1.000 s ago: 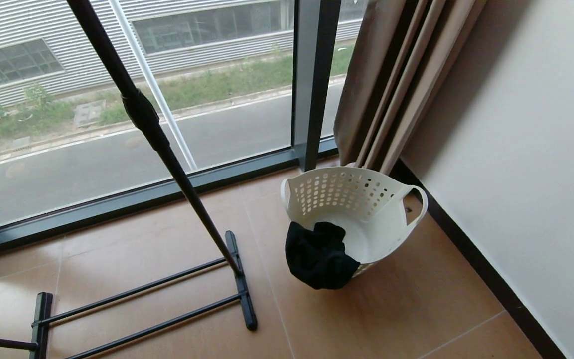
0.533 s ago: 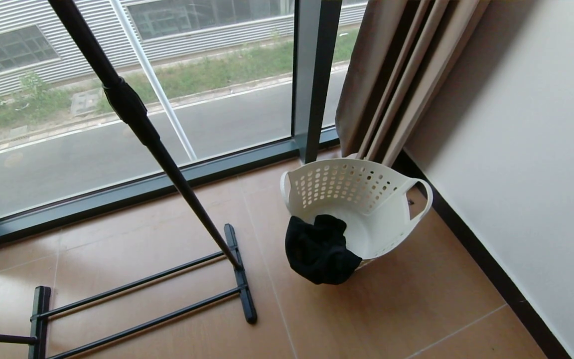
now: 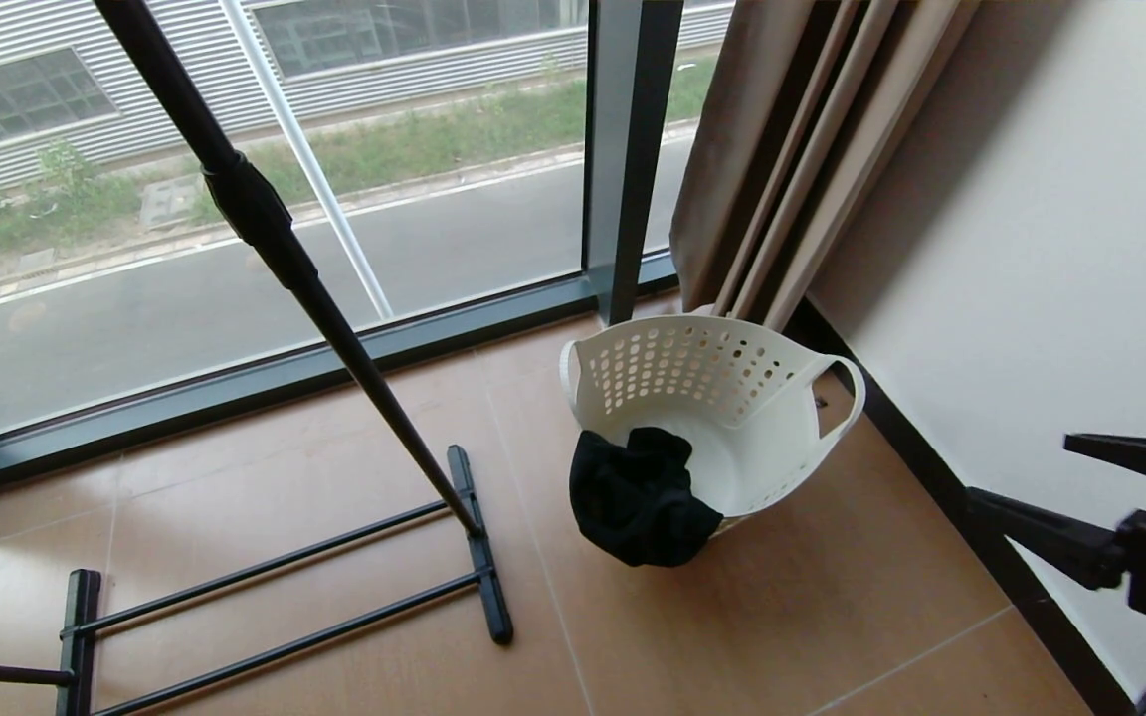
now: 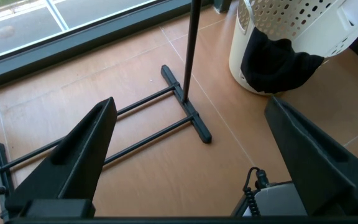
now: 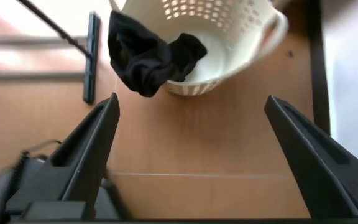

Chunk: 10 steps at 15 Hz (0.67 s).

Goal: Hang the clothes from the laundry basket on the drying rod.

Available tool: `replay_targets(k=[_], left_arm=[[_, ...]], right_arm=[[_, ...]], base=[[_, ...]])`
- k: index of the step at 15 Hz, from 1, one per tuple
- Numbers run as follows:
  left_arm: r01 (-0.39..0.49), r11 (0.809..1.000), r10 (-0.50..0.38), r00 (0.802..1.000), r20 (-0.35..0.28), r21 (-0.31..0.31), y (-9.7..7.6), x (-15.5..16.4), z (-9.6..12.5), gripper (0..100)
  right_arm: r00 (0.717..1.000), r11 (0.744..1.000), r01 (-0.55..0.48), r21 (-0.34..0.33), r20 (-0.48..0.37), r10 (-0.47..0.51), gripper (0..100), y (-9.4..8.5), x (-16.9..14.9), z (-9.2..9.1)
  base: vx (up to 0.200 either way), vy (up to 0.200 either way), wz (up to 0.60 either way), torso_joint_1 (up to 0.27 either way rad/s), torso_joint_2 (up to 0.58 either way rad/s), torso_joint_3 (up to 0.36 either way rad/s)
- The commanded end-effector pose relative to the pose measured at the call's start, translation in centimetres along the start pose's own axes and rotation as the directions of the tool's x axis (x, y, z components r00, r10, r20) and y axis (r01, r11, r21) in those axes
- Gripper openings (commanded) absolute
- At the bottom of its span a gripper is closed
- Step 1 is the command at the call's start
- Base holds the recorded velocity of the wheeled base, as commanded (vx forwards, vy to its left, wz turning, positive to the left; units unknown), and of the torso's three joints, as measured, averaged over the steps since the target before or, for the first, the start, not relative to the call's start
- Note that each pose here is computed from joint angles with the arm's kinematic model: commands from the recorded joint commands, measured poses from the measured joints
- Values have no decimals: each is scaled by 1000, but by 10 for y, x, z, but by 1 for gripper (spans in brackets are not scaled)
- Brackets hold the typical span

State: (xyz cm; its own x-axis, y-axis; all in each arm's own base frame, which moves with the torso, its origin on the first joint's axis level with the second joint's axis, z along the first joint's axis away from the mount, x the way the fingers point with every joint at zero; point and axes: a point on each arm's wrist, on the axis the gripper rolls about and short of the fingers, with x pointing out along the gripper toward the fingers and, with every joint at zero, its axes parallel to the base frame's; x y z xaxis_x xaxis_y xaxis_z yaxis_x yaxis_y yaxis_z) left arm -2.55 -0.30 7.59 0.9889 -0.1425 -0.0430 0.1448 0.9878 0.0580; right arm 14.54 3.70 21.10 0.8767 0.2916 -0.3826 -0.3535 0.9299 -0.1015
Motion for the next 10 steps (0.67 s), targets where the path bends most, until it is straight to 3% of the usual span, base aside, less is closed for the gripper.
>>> replay_targets(k=[1, 3, 4, 6, 8, 9, 10], left_arm=[[0, 1000, 0, 1000, -1, 0, 0, 0, 0, 100], [0, 1000, 0, 1000, -1, 0, 0, 0, 0, 100], [0, 1000, 0, 1000, -1, 0, 0, 0, 0, 100], [1, 1000, -1, 1000, -1, 0, 0, 0, 0, 100], [1, 1000, -1, 1000, -1, 0, 0, 0, 0, 100], [1, 1000, -1, 1000, -1, 0, 0, 0, 0, 100], [0, 1000, 0, 1000, -1, 0, 0, 0, 0, 100]], right_arm=[[987, 987, -89, -137, -142, 70, 100, 2, 86, 21], [985, 980, -107, -169, -151, 82, 100, 3, 106, 29], [981, 975, -129, -179, -168, 99, 100, 7, 141, 38], [976, 969, -152, -192, -183, 117, 100, 14, 174, 43], [968, 955, -180, -236, -217, 129, 100, 19, 208, 38], [968, 955, -180, -236, -217, 129, 100, 19, 208, 38], [955, 949, -201, -242, -263, 136, 100, 25, 244, 25]], base=[[0, 0, 0, 0, 0, 0], [0, 0, 0, 0, 0, 0], [0, 0, 0, 0, 0, 0], [0, 0, 0, 0, 0, 0], [0, 0, 0, 0, 0, 0], [0, 0, 0, 0, 0, 0], [0, 0, 0, 0, 0, 0]])
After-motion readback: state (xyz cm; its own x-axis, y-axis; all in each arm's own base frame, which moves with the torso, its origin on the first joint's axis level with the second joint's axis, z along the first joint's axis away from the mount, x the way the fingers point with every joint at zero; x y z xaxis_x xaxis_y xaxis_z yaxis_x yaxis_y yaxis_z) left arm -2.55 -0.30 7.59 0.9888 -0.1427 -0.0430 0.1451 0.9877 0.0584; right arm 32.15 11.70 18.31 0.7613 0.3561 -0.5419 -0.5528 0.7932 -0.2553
